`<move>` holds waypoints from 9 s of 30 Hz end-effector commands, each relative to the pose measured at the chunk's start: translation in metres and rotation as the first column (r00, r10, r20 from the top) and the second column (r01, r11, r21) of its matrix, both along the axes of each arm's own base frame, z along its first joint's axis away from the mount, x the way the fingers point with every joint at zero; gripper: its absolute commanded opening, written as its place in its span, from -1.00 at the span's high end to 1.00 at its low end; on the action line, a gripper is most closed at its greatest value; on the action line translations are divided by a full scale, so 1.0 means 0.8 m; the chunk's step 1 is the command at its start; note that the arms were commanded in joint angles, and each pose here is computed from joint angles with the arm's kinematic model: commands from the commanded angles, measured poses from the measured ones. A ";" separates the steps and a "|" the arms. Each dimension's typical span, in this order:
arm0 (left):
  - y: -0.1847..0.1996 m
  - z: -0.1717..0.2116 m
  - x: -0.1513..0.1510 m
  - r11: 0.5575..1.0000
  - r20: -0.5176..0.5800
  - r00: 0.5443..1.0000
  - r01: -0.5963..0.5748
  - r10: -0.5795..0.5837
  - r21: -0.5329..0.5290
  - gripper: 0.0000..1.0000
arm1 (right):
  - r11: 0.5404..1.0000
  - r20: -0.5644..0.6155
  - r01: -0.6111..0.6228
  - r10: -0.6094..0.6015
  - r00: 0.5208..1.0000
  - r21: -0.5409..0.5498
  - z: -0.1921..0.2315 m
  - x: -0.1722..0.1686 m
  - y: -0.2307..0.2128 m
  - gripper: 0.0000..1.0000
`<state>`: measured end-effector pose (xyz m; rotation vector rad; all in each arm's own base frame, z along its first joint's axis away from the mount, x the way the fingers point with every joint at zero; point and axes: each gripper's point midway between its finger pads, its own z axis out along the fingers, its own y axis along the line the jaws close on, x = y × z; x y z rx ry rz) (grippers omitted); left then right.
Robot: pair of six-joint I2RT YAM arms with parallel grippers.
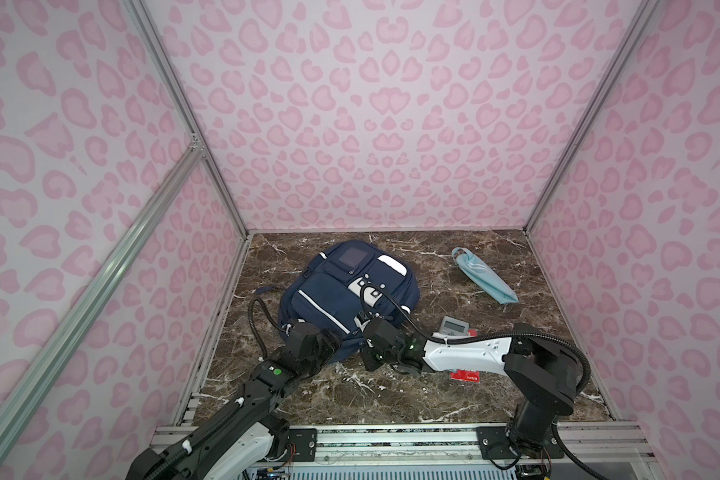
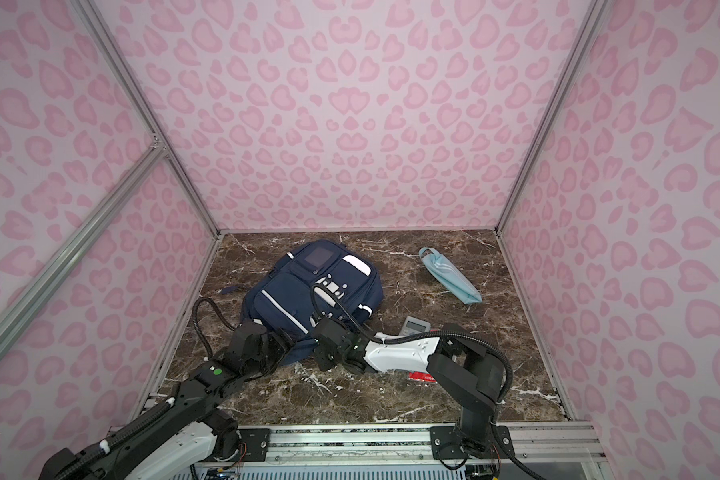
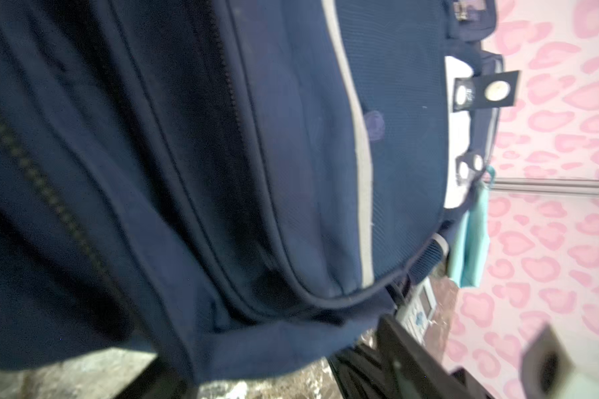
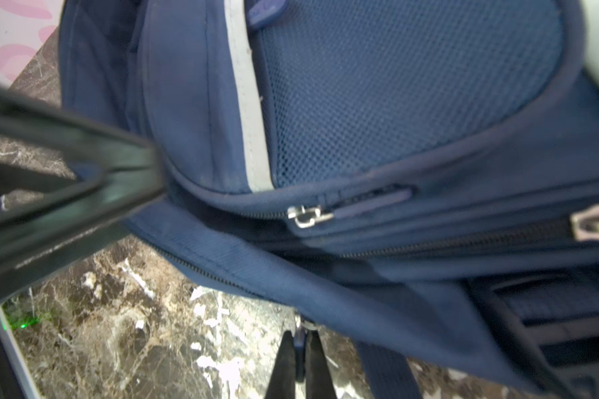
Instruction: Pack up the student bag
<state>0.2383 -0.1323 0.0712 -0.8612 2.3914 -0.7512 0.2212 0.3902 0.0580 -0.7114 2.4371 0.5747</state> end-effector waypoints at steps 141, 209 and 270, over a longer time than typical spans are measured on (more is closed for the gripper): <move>-0.106 -0.025 0.093 0.869 0.121 0.897 0.367 -0.425 0.333 0.40 | 0.873 0.221 -0.178 0.304 0.927 -0.455 0.007 0.150 -0.075 -0.52; -0.084 0.133 0.036 0.852 0.292 0.801 0.477 -0.522 0.214 0.94 | 0.891 0.293 -0.426 0.453 0.842 -0.154 0.097 0.075 0.002 -0.42; 0.015 0.068 0.035 0.874 0.130 0.945 0.218 -0.300 0.435 0.94 | 0.782 0.387 -0.508 0.621 0.682 -0.361 0.058 0.056 -0.024 1.00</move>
